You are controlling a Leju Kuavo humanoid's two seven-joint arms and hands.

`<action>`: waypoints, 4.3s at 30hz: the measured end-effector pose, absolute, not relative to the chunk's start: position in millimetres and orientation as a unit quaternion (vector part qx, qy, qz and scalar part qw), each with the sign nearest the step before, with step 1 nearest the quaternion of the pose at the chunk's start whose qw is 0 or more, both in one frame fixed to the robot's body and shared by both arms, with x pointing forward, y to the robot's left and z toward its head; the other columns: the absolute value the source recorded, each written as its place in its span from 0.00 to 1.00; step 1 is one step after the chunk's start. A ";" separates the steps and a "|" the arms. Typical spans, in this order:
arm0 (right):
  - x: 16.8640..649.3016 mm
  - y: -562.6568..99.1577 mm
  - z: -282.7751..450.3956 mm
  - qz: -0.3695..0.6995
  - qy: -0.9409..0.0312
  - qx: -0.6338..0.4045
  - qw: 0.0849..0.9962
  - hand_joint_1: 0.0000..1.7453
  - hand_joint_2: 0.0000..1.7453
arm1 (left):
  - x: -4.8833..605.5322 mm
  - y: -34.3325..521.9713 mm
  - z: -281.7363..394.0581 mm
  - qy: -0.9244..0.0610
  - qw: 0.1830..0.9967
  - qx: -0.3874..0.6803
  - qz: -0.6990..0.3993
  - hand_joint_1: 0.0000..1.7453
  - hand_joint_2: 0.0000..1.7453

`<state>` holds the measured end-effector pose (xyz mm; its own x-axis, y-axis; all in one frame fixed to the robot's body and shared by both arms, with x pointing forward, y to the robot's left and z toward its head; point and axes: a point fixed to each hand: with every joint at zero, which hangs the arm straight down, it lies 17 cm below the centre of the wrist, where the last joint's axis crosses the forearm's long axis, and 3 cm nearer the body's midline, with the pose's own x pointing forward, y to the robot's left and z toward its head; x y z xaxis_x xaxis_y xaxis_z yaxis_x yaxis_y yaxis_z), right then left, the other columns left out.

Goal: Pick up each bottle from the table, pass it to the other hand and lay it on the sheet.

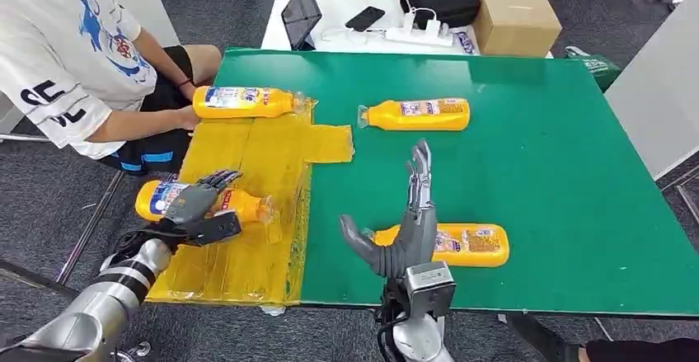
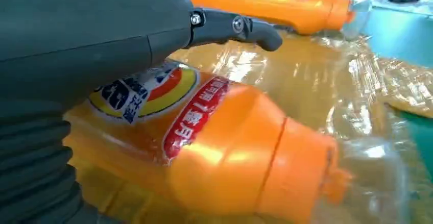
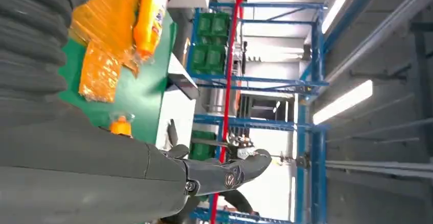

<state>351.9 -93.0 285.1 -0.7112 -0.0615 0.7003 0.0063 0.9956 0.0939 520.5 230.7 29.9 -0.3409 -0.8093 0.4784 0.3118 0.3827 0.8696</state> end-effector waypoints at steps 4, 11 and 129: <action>356.1 -91.6 278.3 -0.045 -0.920 0.015 0.390 0.00 1.00 | 513.9 227.0 32.4 -0.652 0.559 0.165 -0.486 0.00 0.00; 359.4 -91.6 273.1 -0.048 -0.916 0.012 0.398 0.00 1.00 | 505.3 219.6 32.9 -0.665 0.567 0.142 -0.465 0.00 0.00; 380.7 -343.9 -7.6 0.550 -0.477 -0.254 0.637 1.00 1.00 | 442.9 189.1 94.8 -0.789 0.605 0.106 0.011 0.00 1.00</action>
<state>380.7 -343.9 -7.6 -0.0602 0.9431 0.3270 -0.4581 0.2650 -0.8485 442.9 189.1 94.8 -0.2453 -0.1548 0.9570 -0.1806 0.9772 0.1117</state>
